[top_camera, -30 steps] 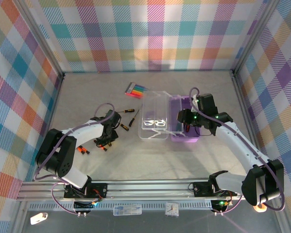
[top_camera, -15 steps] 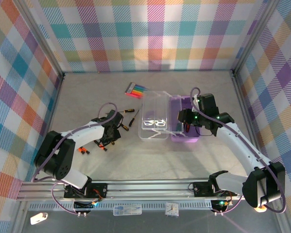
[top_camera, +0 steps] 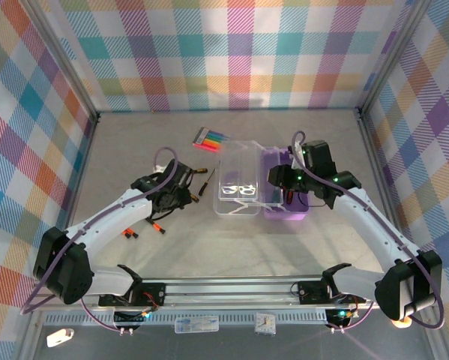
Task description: Pack the tool kit
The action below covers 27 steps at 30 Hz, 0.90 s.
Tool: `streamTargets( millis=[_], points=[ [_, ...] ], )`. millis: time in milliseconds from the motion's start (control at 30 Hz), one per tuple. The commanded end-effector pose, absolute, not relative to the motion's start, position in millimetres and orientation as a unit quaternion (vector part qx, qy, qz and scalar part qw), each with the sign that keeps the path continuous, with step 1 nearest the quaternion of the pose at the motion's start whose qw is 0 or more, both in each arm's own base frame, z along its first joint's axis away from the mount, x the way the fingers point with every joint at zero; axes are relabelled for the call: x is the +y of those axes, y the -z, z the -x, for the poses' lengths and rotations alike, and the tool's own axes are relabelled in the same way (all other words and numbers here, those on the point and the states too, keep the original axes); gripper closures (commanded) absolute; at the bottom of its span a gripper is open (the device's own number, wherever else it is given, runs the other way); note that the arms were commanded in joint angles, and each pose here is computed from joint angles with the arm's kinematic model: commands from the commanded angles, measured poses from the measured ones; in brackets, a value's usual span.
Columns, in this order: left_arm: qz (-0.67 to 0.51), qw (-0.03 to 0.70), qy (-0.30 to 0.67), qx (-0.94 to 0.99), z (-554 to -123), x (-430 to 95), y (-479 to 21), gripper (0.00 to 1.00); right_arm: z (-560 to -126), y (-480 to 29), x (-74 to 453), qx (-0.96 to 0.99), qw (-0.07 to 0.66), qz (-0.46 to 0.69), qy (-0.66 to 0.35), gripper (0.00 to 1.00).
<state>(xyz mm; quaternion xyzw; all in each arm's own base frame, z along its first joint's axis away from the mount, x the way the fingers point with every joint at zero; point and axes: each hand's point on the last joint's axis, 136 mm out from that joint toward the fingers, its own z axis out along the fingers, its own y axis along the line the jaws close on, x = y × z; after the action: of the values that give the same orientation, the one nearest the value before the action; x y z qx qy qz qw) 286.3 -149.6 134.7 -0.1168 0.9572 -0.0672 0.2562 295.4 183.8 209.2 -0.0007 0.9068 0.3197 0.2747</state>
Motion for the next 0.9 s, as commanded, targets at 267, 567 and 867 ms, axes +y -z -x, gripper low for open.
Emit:
streamTargets(
  millis=[267,567,867],
  points=[
    [-0.048,0.292,0.210,0.932,-299.4,-281.0,-197.6,0.97,-312.2,-257.9,221.2,0.862,0.291,0.008,-0.416,0.61],
    [-0.120,0.279,0.284,0.909,-288.6,-349.4,-210.1,0.97,-333.1,-255.7,243.7,0.860,0.272,0.001,-0.431,0.54],
    [-0.128,0.273,0.302,0.904,-280.3,-364.0,-208.3,0.97,-349.9,-229.7,246.3,0.876,0.254,-0.031,-0.409,0.59]
  ],
)
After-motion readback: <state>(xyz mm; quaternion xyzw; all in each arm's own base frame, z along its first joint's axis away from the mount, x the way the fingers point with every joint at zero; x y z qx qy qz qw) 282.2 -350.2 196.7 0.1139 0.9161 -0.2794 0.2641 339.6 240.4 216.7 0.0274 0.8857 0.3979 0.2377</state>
